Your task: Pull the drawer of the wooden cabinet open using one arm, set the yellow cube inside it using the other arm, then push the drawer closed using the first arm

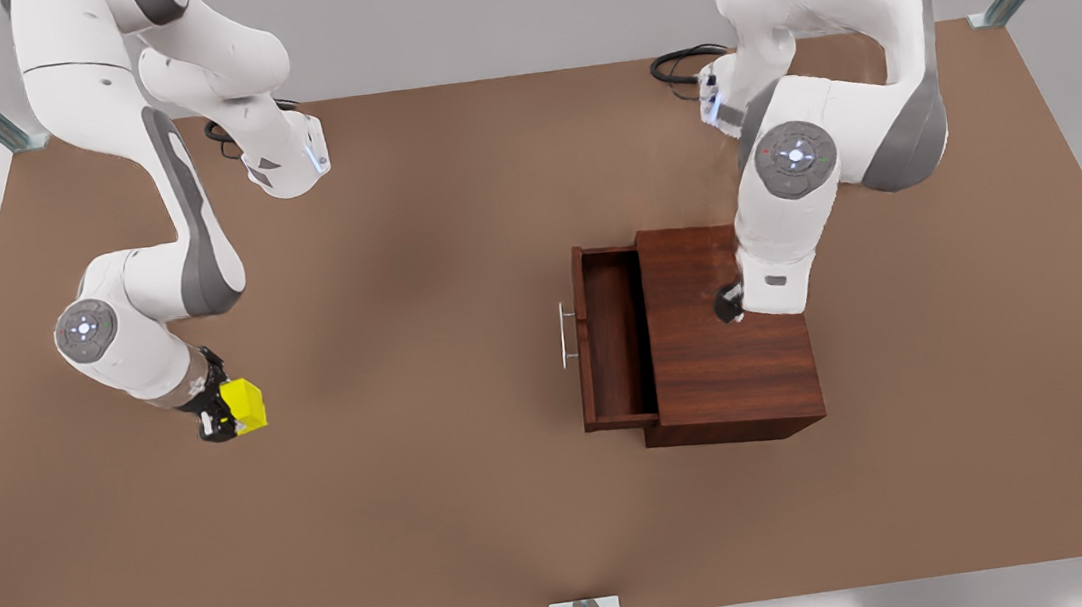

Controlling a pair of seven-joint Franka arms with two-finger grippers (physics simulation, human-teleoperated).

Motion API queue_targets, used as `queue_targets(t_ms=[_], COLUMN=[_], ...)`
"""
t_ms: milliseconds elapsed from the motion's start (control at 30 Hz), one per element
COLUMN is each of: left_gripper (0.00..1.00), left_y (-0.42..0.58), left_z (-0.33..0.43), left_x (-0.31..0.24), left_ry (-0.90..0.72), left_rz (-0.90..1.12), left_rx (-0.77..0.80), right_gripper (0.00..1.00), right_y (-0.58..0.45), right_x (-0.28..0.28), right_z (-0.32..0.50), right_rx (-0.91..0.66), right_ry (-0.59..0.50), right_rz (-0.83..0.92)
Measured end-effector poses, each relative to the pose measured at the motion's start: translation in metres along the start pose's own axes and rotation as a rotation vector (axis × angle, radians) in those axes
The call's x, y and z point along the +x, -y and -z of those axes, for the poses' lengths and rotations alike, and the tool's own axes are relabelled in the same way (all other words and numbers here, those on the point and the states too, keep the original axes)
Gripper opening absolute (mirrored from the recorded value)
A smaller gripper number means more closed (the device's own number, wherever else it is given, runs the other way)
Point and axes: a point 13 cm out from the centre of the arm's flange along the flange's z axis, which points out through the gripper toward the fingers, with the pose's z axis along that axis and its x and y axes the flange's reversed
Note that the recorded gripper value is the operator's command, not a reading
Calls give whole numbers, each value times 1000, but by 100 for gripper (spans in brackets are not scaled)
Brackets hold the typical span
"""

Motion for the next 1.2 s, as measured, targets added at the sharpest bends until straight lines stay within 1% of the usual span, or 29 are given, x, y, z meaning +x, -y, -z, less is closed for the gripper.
queue_targets(t_ms=[33, 67, 133, 200, 400, 500, 633, 800, 1033, 1200], left_gripper=[100, 100, 100, 100, 100, 100, 100, 100, 100, 100], left_y=[-50, -83, -112, -119, -121, -120, -119, -120, -119, -118], left_z=[-6, -16, -34, -42, -44, -43, -44, -44, -45, -44], left_x=[-38, -53, -56, -58, -61, -60, -57, -57, -55, -55], left_ry=[-53, -99, -151, -170, -176, -174, -176, -176, -174, -171], left_rz=[61, 80, 50, -9, -186, -261, -345, -424, -505, -546], left_rx=[2, 5, 17, 36, 79, 90, 97, 102, 109, 113], right_gripper=[68, 68, 68, 68, 68, 68, 68, 68, 68, 68], right_y=[-15, -27, -41, -58, -66, -61, -65, -76, -77, -69], right_x=[36, 76, 147, 202, 341, 397, 438, 479, 540, 573], right_z=[17, 34, 61, 79, 75, 69, 47, 37, 8, -16], right_rx=[-9, -16, -16, -7, 73, 99, 121, 102, 81, 78], right_ry=[-15, -29, -60, -86, -141, -159, -162, -205, -242, -243], right_rz=[28, 57, 93, 95, 28, -32, -150, -297, -439, -507])
